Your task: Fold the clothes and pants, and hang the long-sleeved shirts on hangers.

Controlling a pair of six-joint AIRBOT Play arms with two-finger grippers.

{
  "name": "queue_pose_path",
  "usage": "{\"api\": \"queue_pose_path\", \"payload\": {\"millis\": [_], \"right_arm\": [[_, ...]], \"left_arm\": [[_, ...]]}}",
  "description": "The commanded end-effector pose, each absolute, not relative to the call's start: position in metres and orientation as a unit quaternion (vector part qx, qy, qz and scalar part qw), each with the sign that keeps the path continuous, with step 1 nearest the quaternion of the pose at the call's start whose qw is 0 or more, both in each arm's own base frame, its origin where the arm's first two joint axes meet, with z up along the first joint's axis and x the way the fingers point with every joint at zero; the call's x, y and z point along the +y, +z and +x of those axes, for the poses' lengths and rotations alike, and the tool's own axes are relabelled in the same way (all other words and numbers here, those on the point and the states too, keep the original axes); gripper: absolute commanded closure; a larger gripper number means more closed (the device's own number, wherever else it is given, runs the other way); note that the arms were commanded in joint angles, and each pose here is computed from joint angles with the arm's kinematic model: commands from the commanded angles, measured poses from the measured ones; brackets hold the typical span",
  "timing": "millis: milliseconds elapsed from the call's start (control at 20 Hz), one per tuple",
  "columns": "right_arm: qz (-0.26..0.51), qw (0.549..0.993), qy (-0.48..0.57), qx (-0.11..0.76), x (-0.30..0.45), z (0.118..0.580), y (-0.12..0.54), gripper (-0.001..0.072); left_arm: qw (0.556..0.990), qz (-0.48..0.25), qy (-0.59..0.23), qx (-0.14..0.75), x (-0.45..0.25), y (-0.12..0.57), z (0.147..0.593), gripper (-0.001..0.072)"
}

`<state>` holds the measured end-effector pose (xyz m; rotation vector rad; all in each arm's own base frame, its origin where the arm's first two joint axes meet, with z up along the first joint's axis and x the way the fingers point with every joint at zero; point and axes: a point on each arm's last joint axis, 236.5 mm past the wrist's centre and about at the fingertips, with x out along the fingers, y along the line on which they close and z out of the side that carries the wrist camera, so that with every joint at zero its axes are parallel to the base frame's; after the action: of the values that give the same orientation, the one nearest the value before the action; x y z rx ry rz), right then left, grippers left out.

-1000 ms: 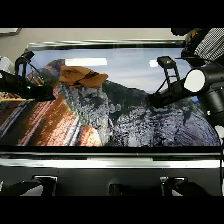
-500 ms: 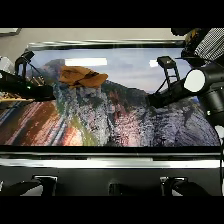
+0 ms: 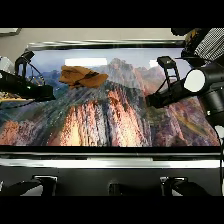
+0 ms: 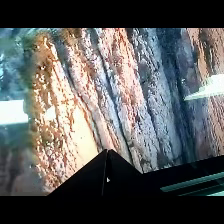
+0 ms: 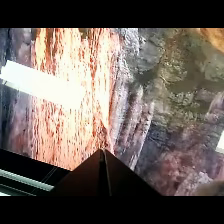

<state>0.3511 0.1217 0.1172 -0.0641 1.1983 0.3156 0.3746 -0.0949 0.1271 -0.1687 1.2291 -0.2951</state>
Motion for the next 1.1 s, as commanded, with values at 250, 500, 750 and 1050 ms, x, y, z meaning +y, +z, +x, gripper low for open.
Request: {"api": "queue_pose_path", "payload": {"millis": [250,500,750,1050], "right_arm": [[-0.030,0.814,0.149,0.561,0.122,0.351,0.118,0.0677],[-0.029,0.818,0.149,0.555,0.123,0.354,0.119,0.0677],[-0.029,0.818,0.149,0.555,0.123,0.354,0.119,0.0677],[-0.029,0.816,0.149,0.558,0.122,0.352,0.118,0.0676]], "left_arm": [[0.804,-0.079,-0.138,0.573,-0.095,0.127,0.375,0.0692],[0.805,-0.079,-0.138,0.572,-0.095,0.127,0.375,0.0692],[0.805,-0.078,-0.137,0.572,-0.094,0.127,0.376,0.0683],[0.819,-0.090,-0.122,0.553,-0.093,0.115,0.405,0.0201]]}}
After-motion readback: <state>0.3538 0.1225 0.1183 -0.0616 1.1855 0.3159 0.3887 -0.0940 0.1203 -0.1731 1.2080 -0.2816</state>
